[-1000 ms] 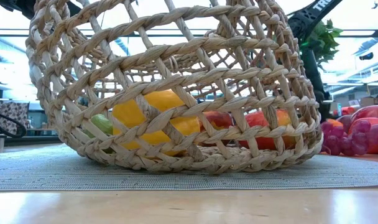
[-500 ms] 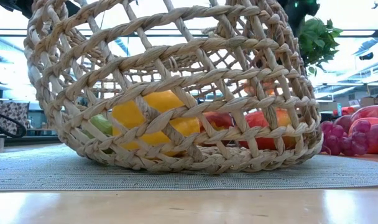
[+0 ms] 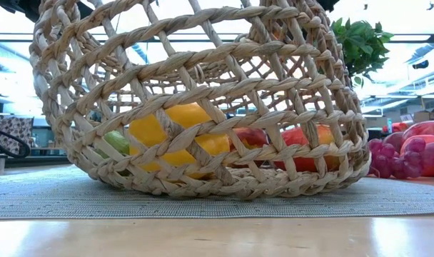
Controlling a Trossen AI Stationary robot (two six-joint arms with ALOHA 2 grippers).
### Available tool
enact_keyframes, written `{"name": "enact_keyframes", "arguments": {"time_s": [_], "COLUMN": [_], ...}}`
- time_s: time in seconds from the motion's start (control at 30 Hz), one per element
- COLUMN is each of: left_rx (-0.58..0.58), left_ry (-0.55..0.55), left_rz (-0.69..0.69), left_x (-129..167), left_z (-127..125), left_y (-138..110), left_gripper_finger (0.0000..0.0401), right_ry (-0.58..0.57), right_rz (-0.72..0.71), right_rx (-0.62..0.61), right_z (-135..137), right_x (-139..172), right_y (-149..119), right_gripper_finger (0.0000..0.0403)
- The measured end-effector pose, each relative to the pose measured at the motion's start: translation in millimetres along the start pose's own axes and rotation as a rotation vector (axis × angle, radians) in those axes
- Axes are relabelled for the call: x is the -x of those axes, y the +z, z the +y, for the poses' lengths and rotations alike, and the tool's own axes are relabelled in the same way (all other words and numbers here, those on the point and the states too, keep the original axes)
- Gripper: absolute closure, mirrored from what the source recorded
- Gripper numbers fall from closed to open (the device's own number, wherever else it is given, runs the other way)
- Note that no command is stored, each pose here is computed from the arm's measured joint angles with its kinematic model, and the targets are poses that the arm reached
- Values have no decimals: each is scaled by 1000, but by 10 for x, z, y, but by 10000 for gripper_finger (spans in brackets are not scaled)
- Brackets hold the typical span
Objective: Build produce basket
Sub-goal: Put the orange into the basket
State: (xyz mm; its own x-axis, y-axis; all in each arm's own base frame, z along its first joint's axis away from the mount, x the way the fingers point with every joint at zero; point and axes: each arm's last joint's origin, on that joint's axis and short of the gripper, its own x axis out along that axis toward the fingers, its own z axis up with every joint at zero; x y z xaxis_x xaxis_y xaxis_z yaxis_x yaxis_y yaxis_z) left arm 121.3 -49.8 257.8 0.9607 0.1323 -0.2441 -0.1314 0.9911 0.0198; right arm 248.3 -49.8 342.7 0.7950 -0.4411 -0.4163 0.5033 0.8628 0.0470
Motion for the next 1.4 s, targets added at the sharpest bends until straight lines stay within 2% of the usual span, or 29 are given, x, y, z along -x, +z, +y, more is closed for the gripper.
{"name": "enact_keyframes", "arguments": {"time_s": [0.13,0.33,0.43,0.7,0.9,1.03,1.23,1.4], "left_rx": [0,0,0,0,0,0,0,0], "left_ry": [0,0,0,0,0,0,0,0], "left_rz": [0,0,0,0,0,0,0,0], "left_x": [0,0,0,0,0,0,0,0], "left_z": [0,0,0,0,0,0,1,0], "left_y": [0,0,0,1,1,1,1,1], "left_gripper_finger": [353,353,353,353,353,353,353,353], "right_ry": [110,401,503,606,601,522,320,201], "right_rz": [-90,-217,-272,-394,-371,-326,-332,-342], "right_rx": [10,83,122,165,184,263,453,732], "right_z": [102,350,471,692,768,891,1062,1268], "right_x": [37,93,131,215,131,-32,-147,-264], "right_y": [88,189,213,256,203,79,83,54], "right_gripper_finger": [85,85,83,81,80,80,80,80]}}
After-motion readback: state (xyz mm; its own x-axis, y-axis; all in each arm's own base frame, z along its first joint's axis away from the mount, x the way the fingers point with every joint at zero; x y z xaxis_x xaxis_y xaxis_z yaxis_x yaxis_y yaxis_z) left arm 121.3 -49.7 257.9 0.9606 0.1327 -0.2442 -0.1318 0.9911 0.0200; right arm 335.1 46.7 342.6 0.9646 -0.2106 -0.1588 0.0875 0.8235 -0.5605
